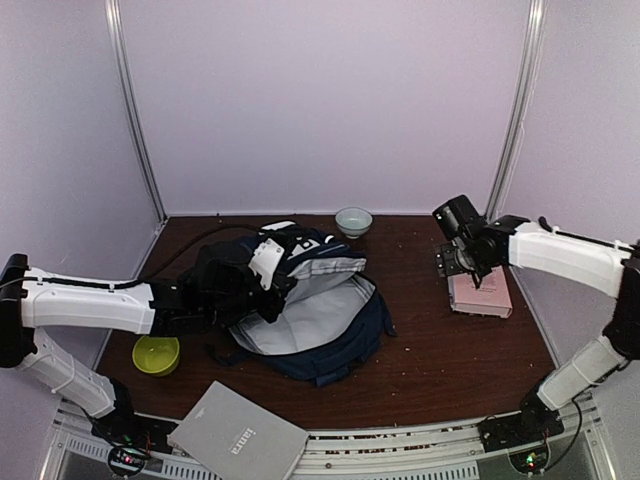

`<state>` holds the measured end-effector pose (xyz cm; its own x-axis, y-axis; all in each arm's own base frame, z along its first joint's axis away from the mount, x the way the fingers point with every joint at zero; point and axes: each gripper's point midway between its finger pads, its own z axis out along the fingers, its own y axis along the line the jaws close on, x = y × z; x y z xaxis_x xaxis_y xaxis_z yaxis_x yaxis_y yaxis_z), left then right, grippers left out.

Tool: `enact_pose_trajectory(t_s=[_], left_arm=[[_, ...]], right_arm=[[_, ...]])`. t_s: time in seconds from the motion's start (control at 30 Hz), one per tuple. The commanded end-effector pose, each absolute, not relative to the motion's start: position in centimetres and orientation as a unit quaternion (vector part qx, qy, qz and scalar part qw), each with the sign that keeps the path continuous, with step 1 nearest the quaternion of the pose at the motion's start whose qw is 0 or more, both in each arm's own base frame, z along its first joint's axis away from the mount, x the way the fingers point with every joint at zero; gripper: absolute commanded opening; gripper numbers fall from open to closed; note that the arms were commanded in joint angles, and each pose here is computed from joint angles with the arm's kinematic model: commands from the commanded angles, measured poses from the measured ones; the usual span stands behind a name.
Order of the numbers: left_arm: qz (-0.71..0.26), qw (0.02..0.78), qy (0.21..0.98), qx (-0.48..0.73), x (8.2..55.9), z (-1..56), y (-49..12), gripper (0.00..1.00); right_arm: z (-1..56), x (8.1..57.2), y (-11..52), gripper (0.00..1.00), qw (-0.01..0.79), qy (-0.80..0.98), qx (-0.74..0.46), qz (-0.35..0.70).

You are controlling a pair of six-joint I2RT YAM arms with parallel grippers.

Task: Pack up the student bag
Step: Pick up the book from the corner of the board.

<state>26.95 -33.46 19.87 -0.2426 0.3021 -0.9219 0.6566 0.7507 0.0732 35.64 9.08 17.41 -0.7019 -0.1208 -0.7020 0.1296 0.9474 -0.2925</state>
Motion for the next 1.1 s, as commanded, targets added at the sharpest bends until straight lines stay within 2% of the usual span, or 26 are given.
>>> enact_pose_trajectory(t_s=[0.0, 0.13, 0.27, 0.47, 0.63, 0.8, 1.07], left_arm=[[-0.155, 0.576, 0.755, 0.272, 28.6, 22.8, -31.9, 0.0], [-0.146, 0.576, 0.752, 0.285, 28.5, 22.8, -31.7, 0.0], [-0.134, 0.575, 0.749, 0.3, 28.6, 23.0, -32.0, 0.0], [-0.135, 0.575, 0.74, 0.322, 29.1, 23.4, -33.1, 0.0], [-0.13, 0.573, 0.741, 0.325, 29.6, 23.3, -33.3, 0.0], [-0.13, 0.573, 0.741, 0.324, 29.8, 23.3, -33.0, 0.0], [-0.127, 0.577, 0.739, 0.323, 29.8, 23.8, -32.5, 0.0]], right_arm=[[16.6, 38.6, 5.7, 0.94, 0.319, 0.878, -0.028, -0.356], [13.3, 41.5, 4.7, 1.0, 0.266, 0.883, -0.044, -0.384], [11.5, 43.0, 4.0, 1.0, 0.227, 0.869, -0.067, -0.435], [9.5, 43.2, 3.5, 0.95, 0.198, 0.857, -0.088, -0.468], [8.0, 43.2, 3.3, 0.87, 0.188, 0.861, -0.094, -0.463], [6.4, 42.8, 2.4, 0.7, 0.168, 0.864, -0.098, -0.465], [5.4, 42.7, 2.4, 0.21, 0.161, 0.878, -0.096, -0.44]])
